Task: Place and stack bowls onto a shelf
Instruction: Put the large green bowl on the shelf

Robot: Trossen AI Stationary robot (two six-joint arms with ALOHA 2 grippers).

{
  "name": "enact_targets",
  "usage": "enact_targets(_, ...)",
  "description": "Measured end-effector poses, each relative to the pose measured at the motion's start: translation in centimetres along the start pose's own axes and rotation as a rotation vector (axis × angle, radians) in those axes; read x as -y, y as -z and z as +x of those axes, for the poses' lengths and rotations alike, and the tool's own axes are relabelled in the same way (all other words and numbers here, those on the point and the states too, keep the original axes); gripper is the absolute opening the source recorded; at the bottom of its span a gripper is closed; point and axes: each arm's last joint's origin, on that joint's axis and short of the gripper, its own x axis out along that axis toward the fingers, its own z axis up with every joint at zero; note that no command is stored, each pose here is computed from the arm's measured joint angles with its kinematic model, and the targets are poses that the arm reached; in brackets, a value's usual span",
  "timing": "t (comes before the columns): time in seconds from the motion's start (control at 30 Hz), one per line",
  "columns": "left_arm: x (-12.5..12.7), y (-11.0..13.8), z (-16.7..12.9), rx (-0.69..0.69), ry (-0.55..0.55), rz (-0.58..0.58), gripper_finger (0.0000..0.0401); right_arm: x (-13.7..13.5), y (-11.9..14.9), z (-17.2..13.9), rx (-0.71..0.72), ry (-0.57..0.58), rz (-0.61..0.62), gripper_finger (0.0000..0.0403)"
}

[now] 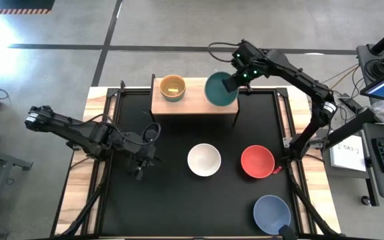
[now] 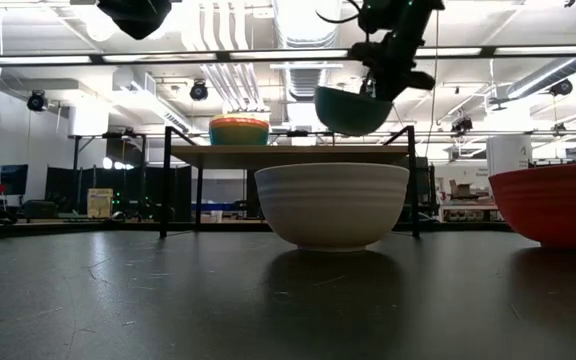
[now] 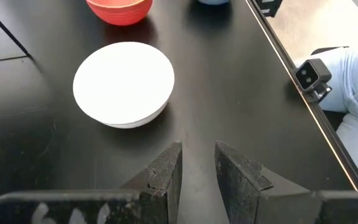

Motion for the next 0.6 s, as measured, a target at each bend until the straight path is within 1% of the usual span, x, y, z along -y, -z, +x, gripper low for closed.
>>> enact_targets(0.07, 0.0, 0.0, 0.4, -0.010, 0.000, 0.000, 0.0078, 0.0, -0.2, 0.5, 0.027, -0.008, -0.009, 0.0008)
enact_targets(0.17, 0.0, -0.3, 0.8, 0.013, 0.001, -0.001, 0.0078, 0.0, -0.4, 1.1, 0.033, -0.014, -0.018, 0.0008)
enact_targets(0.4, 0.1, -0.6, 1.0, 0.032, 0.003, -0.016, 0.0078, -0.1, -0.8, 2.8, -0.023, -0.036, -0.020, 0.0008)
enact_targets(0.6, 0.1, -0.7, 1.2, 0.042, 0.004, -0.016, 0.0078, -0.1, -0.9, 3.6, -0.056, -0.028, -0.026, 0.0009)
